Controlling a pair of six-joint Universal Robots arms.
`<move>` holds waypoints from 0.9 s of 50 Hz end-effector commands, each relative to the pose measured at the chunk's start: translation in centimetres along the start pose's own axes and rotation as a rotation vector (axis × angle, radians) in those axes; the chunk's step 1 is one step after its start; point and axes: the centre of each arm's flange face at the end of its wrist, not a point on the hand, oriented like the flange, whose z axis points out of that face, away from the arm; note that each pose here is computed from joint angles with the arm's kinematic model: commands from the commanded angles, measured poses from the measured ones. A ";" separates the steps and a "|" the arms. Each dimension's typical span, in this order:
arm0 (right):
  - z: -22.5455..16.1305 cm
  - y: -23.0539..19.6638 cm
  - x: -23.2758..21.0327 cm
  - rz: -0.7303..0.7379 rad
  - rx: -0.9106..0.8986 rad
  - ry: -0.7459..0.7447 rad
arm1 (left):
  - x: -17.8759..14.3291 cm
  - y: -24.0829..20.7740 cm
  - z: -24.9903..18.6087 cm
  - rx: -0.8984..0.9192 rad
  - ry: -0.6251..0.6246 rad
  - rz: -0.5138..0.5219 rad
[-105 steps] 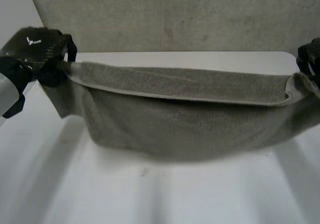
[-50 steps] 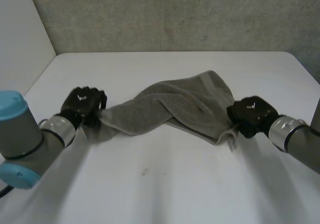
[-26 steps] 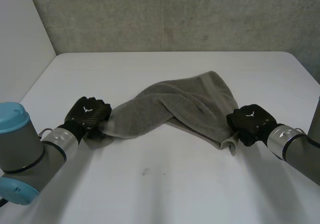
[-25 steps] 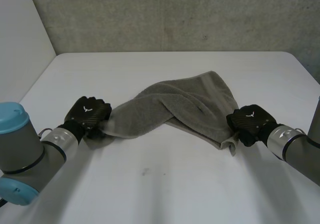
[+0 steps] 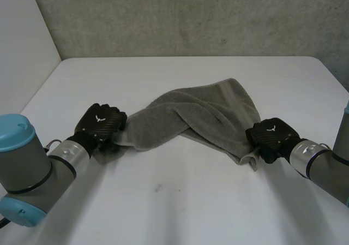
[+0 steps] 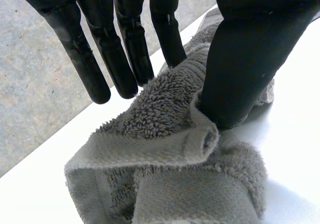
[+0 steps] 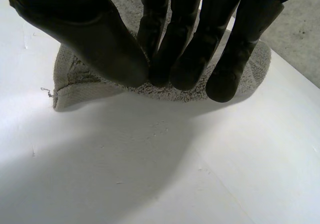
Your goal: Fold the towel.
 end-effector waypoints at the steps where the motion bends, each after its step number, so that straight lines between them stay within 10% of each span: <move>1: 0.2 0.3 -0.2 -0.010 -0.009 -0.005 | 0.0 -0.2 0.1 0.006 0.000 -0.001; 16: -1.0 -1.8 1.2 -0.050 0.016 0.047 | -1.4 -7.9 -3.1 0.213 -0.075 0.039; 32: -15.7 -16.7 8.8 -0.104 0.180 0.323 | -7.2 -16.5 -9.8 0.281 -0.240 -0.025; 45: -11.4 -13.6 10.3 -0.021 0.007 0.213 | -7.3 -11.0 -5.6 0.013 -0.157 -0.128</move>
